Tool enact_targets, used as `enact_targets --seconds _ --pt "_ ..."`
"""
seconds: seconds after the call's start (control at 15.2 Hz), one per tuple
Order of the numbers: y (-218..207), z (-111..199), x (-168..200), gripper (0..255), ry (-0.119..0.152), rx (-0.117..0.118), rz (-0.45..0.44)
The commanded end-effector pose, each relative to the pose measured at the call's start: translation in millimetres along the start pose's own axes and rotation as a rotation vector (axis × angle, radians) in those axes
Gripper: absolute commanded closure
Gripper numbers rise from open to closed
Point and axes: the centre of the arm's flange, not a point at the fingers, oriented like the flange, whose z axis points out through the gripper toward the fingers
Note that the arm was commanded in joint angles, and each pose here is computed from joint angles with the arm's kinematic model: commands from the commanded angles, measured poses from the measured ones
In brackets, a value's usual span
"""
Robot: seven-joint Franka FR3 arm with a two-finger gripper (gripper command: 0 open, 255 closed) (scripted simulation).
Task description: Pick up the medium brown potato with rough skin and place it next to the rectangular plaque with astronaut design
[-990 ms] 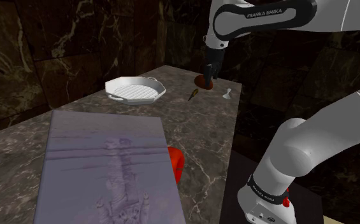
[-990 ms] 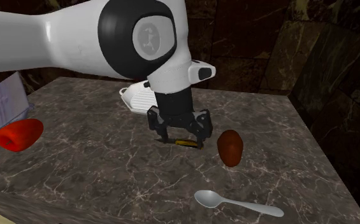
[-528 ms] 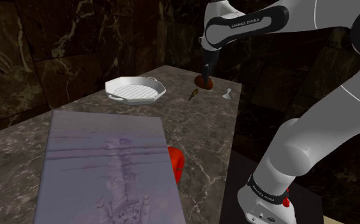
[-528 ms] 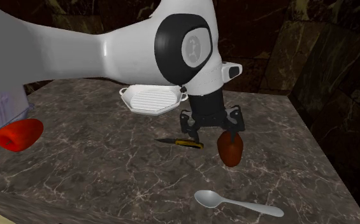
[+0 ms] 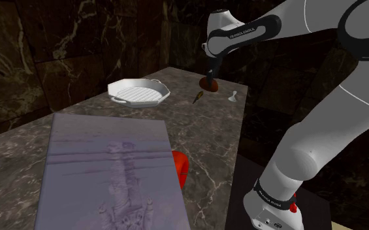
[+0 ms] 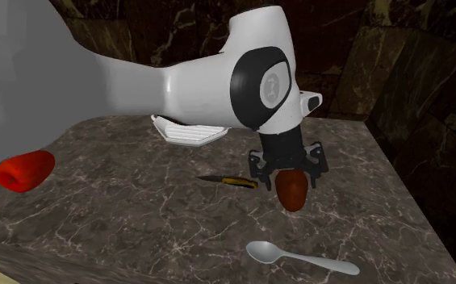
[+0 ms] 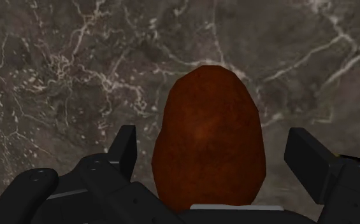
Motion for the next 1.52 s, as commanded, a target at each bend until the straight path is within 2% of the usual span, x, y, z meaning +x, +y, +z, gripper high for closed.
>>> enact_targets --seconds 0.0,0.53,0.59,1.19,1.45 --pt "-1 11 0 0 0.0 0.0 0.0" --pt "-1 14 0 0 0.0 0.0 0.0" --pt "-1 14 0 255 0.0 0.0 0.0" --pt "-1 14 0 255 0.0 0.0 0.0" --pt "6 -6 -1 255 0.0 0.0 0.0"
